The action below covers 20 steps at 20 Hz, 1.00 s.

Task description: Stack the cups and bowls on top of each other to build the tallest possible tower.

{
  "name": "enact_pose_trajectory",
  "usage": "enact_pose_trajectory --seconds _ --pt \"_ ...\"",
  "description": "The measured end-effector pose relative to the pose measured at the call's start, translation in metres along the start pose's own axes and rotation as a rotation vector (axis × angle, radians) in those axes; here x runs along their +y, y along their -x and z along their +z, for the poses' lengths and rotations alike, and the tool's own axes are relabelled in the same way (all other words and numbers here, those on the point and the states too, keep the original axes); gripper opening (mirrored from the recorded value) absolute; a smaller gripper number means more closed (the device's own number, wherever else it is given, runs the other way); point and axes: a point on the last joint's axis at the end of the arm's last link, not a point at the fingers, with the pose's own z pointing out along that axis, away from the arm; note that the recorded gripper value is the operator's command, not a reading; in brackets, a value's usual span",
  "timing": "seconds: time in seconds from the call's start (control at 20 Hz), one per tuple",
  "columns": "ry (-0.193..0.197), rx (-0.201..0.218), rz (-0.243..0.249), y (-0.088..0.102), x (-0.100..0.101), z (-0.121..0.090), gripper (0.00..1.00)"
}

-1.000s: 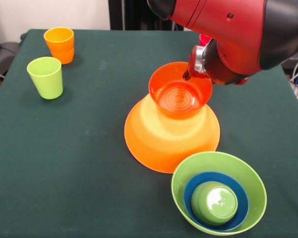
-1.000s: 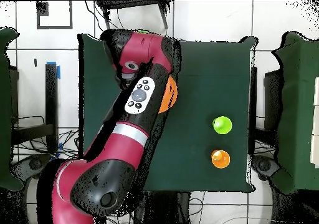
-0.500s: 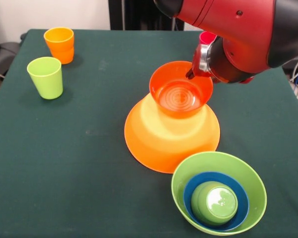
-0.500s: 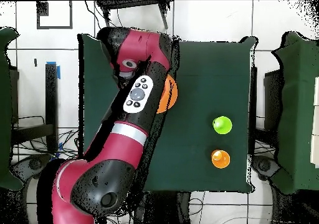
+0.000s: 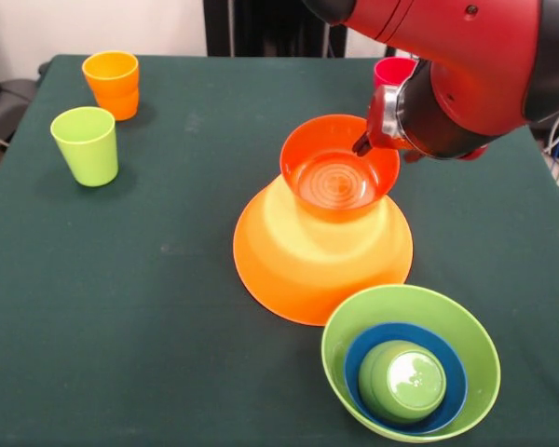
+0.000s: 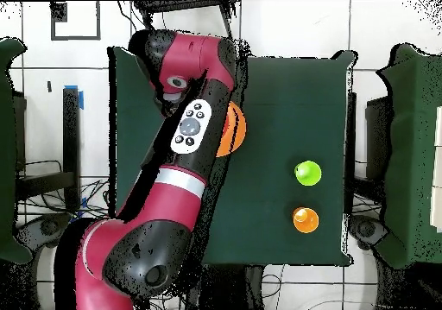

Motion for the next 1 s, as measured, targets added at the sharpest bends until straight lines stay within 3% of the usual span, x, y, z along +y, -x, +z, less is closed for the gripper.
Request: enact_pose_trajectory --seconds 0.65,1.0 --pt "-0.021 -0.028 -0.022 0.000 -0.005 -0.042 1.00" --pt "-0.024 -0.077 -0.030 -0.007 -0.003 -0.074 1.00"
